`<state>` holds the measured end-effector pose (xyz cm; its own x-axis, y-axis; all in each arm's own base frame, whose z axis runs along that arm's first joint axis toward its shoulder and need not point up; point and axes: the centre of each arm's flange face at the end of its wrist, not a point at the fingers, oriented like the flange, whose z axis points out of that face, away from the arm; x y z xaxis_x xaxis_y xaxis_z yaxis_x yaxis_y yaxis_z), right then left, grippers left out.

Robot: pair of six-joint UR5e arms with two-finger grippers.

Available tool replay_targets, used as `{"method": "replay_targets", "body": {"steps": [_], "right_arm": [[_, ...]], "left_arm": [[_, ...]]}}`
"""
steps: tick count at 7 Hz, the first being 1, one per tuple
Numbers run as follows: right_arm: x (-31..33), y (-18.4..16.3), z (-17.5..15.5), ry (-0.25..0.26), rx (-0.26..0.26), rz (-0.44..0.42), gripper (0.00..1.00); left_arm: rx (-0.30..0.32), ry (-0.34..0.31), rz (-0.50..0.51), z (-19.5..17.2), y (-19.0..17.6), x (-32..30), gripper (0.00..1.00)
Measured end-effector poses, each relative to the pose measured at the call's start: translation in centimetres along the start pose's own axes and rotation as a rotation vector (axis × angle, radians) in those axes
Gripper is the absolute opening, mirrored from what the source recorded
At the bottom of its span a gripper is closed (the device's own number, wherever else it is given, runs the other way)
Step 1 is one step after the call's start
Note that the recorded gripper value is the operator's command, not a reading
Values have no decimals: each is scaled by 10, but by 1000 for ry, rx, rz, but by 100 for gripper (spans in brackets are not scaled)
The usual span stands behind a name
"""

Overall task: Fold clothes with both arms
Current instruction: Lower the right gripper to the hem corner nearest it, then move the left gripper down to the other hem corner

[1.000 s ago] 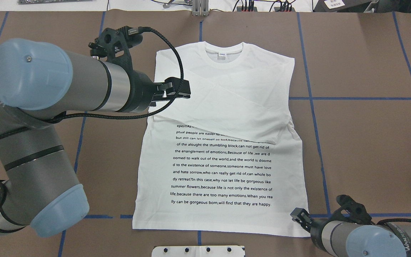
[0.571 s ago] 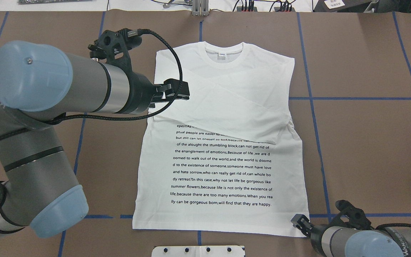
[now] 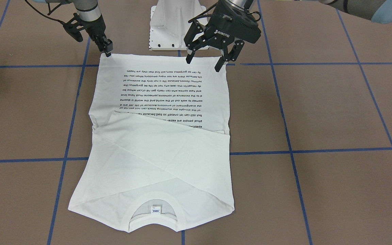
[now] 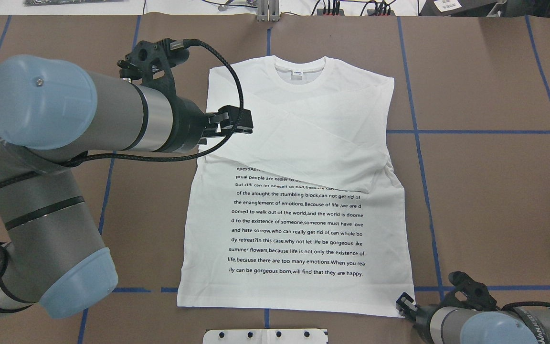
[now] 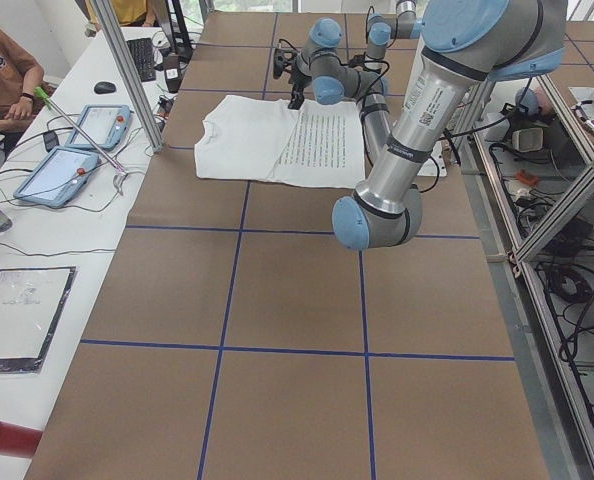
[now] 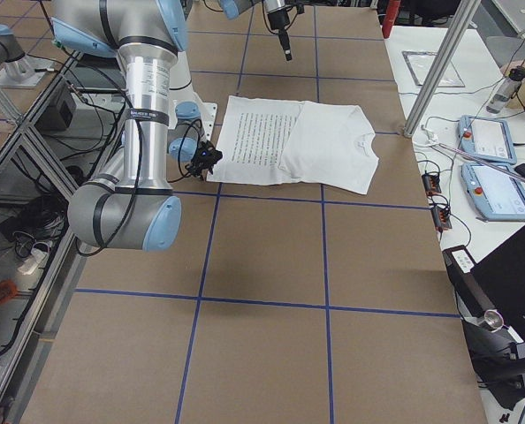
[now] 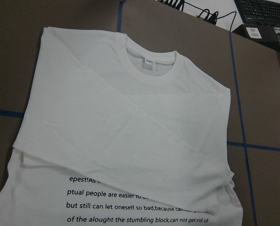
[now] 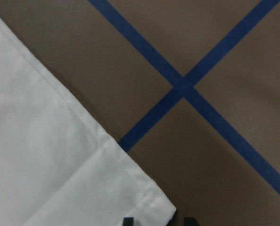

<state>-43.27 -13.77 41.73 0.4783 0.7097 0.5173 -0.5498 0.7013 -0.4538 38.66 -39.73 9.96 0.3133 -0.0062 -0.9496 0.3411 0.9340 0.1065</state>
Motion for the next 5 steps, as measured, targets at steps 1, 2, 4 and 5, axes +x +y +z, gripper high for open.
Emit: {"method": "replay_targets", "body": {"steps": [1,2,4,5], "right_arm": [[0,-1,0,4,5,2,0],[-1,-4,0,8,5,7,0],[-3,-9,-1,17,1,18,0],[-4,-10,-3,15,-1,21,0]], "left_arm": [[0,-2,0,0,0,-1,95],[-1,-4,-1,1,0,-2,95],[-6,-14,-6,3,2,-8,95],[-20,-34,-34,9,7,-17,94]]}}
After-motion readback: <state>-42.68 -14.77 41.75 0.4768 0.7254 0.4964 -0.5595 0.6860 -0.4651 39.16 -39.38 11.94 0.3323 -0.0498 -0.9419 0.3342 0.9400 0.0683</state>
